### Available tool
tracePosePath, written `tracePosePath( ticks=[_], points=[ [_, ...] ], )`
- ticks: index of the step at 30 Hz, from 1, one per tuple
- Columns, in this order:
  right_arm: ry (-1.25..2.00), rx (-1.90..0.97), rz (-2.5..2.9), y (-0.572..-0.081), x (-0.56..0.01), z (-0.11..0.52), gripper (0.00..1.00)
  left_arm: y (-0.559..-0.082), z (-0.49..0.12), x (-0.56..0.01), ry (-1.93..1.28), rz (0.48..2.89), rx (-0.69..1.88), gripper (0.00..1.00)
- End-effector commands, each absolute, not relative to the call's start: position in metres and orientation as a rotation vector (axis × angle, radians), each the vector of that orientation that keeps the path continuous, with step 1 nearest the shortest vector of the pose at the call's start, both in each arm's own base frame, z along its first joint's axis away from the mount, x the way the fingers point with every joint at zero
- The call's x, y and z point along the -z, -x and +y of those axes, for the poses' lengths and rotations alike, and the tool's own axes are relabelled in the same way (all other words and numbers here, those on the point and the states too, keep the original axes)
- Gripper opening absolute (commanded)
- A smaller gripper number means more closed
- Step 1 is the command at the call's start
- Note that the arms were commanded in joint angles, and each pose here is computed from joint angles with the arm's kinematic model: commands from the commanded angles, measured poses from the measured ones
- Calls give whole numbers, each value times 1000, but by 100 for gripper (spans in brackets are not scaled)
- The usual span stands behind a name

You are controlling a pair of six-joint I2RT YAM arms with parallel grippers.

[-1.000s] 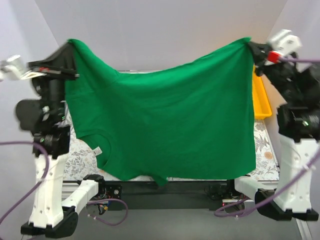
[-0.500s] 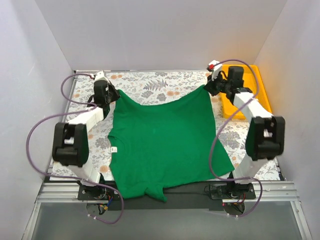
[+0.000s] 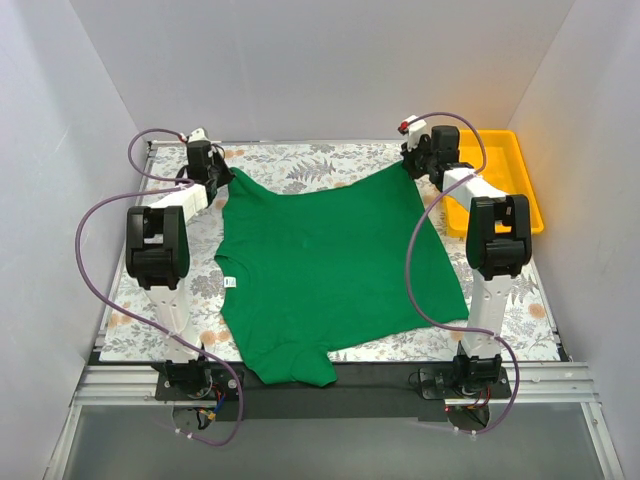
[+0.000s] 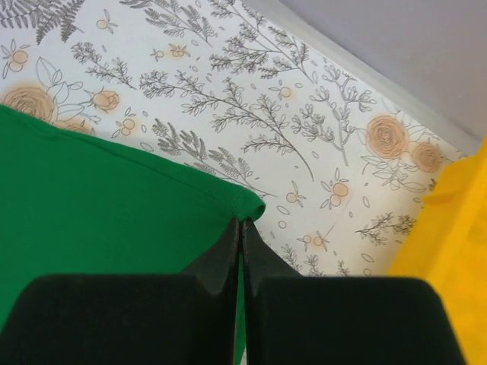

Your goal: Fold and stack the t-shirts

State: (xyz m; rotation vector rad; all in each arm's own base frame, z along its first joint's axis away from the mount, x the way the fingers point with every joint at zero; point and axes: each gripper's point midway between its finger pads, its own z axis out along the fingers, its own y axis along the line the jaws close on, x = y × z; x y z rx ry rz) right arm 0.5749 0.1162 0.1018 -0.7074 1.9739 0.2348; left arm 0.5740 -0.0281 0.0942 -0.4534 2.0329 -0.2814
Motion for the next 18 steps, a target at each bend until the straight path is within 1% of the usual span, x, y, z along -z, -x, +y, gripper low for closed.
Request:
tracePosePath(
  ticks=[1,3,4,6,7,12,17,18],
  points=[
    [660,-164,1860,-592,-154,108,1,-580,-30,-138,404,1968,333,0],
    [652,-163,1850,-589,-162,104,1,-575,-33,-148,387,1949,359,0],
    [649,-163,1840,-587,-169,103,1,-572,-34,-163,375,1922,370,0],
    [652,-176,1846,-582,-167,101,1,-563,-39,-171,357,1907,402,0],
    [653,-180,1848,-579,-166,100,1,-558,-41,-184,346,1887,419,0],
    [679,-227,1848,-569,-162,105,1,-529,-55,-195,307,1885,506,0],
    [672,-263,1863,-561,-156,105,1,-507,-58,-204,297,1885,524,0],
    [668,-269,1865,-560,-156,103,1,-502,-58,-213,291,1871,528,0]
  ],
)
